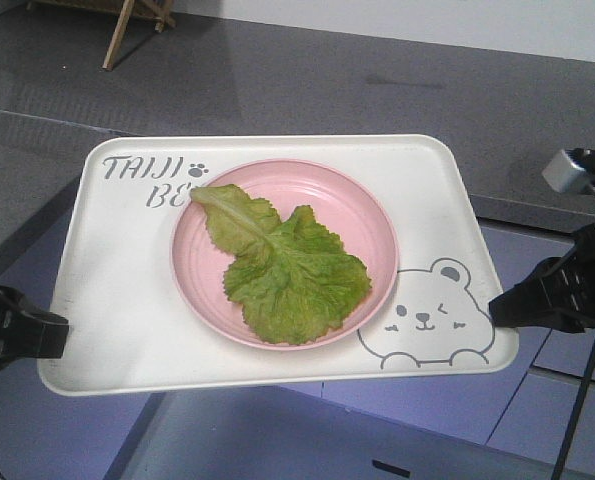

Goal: Transfer vegetables to tray and serve
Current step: 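Hold the tray level with both grippers while the base drives to the stove counter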

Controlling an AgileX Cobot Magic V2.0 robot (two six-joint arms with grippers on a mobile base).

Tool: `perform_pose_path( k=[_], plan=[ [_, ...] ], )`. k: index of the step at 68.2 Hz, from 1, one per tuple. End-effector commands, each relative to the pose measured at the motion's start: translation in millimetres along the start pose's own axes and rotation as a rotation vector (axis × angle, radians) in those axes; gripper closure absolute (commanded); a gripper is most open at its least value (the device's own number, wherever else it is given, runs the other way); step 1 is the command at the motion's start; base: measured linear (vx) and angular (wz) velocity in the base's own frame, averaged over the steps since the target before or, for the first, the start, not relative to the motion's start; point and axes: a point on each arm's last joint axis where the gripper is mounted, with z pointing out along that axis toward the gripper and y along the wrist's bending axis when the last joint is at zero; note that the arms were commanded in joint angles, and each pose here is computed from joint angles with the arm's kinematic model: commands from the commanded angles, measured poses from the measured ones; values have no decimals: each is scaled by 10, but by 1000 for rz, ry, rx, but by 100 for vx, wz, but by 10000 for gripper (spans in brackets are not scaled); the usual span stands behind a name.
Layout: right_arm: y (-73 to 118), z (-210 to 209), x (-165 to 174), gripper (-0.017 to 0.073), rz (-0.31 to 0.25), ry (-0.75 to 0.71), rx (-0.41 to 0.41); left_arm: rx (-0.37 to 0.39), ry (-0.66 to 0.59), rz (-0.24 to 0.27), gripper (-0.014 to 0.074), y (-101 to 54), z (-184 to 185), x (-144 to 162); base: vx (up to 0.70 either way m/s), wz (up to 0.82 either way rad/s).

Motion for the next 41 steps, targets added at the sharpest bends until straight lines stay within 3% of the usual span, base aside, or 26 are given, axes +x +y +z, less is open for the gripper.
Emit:
perform_pose_path(
  k=[1, 41],
  plan=[
    [166, -112, -66, 564, -42, -71, -81, 55, -101, 19, 601, -90, -106, -101, 3, -14],
    [166, -112, -66, 564, -42, -72, -80, 55, -100, 19, 601, -90, -106, -100, 5, -11]
  ],
)
